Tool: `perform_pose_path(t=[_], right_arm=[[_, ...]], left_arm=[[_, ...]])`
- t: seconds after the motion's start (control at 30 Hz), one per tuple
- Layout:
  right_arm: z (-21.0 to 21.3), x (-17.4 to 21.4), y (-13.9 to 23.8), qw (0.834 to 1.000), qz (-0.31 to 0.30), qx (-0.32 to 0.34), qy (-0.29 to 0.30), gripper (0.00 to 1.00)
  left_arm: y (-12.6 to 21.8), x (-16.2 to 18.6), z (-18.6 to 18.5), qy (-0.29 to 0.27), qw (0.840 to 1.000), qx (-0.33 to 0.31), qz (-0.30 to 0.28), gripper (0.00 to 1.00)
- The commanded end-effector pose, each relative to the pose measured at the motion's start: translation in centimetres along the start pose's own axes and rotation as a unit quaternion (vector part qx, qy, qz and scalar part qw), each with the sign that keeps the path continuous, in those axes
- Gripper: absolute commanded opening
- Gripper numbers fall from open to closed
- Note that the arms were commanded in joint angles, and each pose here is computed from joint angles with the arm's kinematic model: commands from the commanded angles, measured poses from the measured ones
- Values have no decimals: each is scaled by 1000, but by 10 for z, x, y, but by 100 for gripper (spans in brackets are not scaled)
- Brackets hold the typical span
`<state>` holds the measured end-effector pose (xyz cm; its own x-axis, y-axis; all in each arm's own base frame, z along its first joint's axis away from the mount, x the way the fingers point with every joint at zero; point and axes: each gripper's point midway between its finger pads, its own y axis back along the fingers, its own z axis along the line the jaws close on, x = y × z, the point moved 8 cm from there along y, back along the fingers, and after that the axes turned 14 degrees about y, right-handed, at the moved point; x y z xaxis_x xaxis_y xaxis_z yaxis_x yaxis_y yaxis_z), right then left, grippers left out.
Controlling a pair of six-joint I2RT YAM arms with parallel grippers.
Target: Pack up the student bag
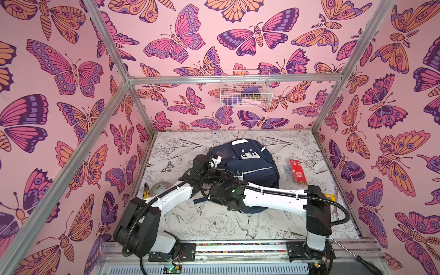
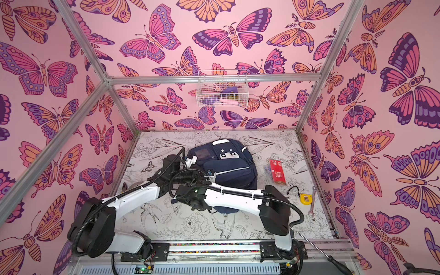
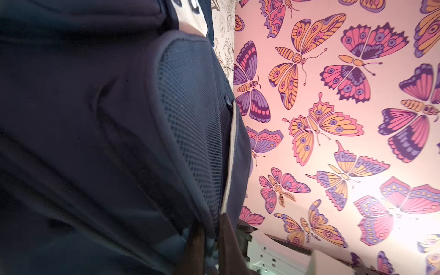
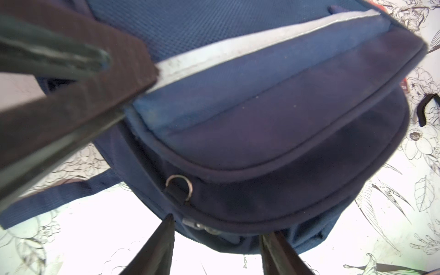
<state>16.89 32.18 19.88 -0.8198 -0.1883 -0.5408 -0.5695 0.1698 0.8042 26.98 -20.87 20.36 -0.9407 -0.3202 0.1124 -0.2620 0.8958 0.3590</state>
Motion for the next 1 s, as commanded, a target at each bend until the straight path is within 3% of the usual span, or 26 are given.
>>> perform_pose_path(t=[0.0,0.37,0.97], right_arm=[[-6,-12,-8,1000,-15,25,5,56],[-13,-11,-23,1000,0,22,2,55],[-30,-11,-9,1000,18,23,-4,45]], left_arm=[[3,6,-20,-30,997,63,35,0],[-2,2,-10,-7,997,65,27,0],[-1,0,-11,-4,999,49,10,0]])
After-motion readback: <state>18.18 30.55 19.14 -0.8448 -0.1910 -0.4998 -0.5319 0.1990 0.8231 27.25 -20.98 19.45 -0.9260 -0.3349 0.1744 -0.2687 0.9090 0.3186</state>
